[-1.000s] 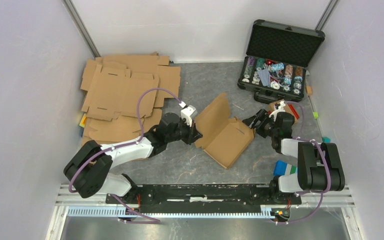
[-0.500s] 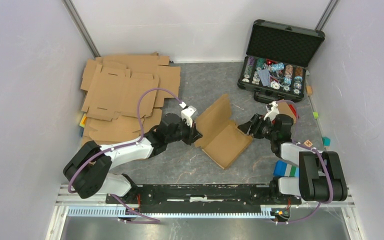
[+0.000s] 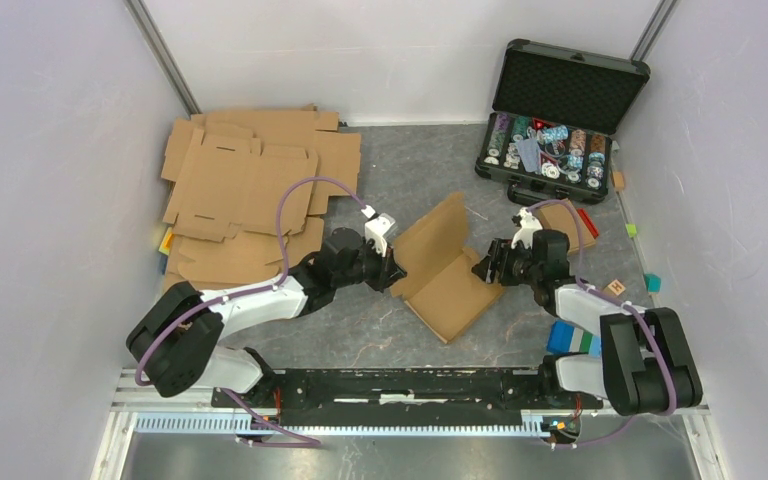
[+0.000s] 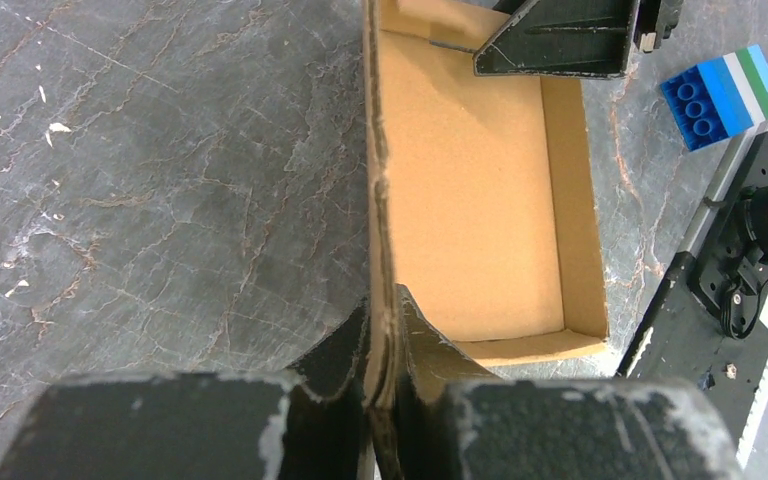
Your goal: Fold the paper box
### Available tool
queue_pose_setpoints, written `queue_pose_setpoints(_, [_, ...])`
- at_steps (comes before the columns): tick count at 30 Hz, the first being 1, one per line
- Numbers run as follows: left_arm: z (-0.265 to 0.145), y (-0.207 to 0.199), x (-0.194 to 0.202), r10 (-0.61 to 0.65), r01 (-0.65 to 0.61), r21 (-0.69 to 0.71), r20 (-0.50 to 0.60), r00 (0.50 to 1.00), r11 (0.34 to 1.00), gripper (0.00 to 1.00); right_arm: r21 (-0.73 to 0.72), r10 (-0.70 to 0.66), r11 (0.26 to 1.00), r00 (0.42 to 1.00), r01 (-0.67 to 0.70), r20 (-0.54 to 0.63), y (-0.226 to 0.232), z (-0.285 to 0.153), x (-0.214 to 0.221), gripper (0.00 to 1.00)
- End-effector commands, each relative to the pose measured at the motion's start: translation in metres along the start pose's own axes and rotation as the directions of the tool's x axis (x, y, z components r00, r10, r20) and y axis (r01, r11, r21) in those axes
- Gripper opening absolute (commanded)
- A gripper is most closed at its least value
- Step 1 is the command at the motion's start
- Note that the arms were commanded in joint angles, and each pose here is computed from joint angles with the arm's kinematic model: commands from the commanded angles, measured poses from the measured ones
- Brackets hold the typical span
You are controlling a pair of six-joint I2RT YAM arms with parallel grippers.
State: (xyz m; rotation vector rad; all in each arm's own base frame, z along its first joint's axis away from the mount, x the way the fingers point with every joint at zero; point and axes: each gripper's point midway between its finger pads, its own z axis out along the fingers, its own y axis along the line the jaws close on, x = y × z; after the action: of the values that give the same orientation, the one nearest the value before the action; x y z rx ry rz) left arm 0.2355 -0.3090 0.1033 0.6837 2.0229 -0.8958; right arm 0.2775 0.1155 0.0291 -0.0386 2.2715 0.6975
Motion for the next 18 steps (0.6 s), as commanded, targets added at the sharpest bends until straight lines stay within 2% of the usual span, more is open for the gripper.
queue_pose_setpoints(1, [-0.002, -0.010, -0.017, 0.067, -0.069, 0.036, 0.050, 0.997, 0.997, 0.14, 0.063, -0.078, 0.995, 0.997, 0.076, 0.021, -0.006, -0.004, -0.014, 0.69])
queue_pose_setpoints(7, [-0.002, -0.013, -0.017, 0.075, -0.077, 0.046, 0.050, 0.996, 0.996, 0.14, 0.081, -0.087, 0.993, 0.996, 0.087, -0.008, -0.009, -0.001, -0.009, 0.64])
queue_pose_setpoints(9, [-0.002, -0.013, -0.016, 0.076, -0.078, 0.042, 0.048, 0.996, 0.996, 0.14, 0.064, -0.096, 0.993, 0.995, 0.096, -0.005, -0.005, -0.001, -0.009, 0.68])
queue_pose_setpoints(12, [-0.001, -0.011, -0.016, 0.077, -0.078, 0.032, 0.040, 0.996, 0.996, 0.14, 0.054, -0.101, 0.993, 0.995, 0.100, 0.020, 0.000, -0.003, -0.015, 0.86])
queue_pose_setpoints(15, [-0.001, -0.010, -0.015, 0.078, -0.079, 0.028, 0.038, 0.996, 0.996, 0.14, 0.086, -0.094, 0.993, 0.992, 0.086, 0.087, -0.001, -0.009, -0.028, 0.91])
queue_pose_setpoints(18, [-0.002, -0.010, -0.015, 0.081, -0.082, 0.026, 0.039, 0.996, 0.996, 0.14, 0.091, -0.079, 0.994, 0.985, 0.066, 0.154, 0.001, -0.015, -0.039, 0.92])
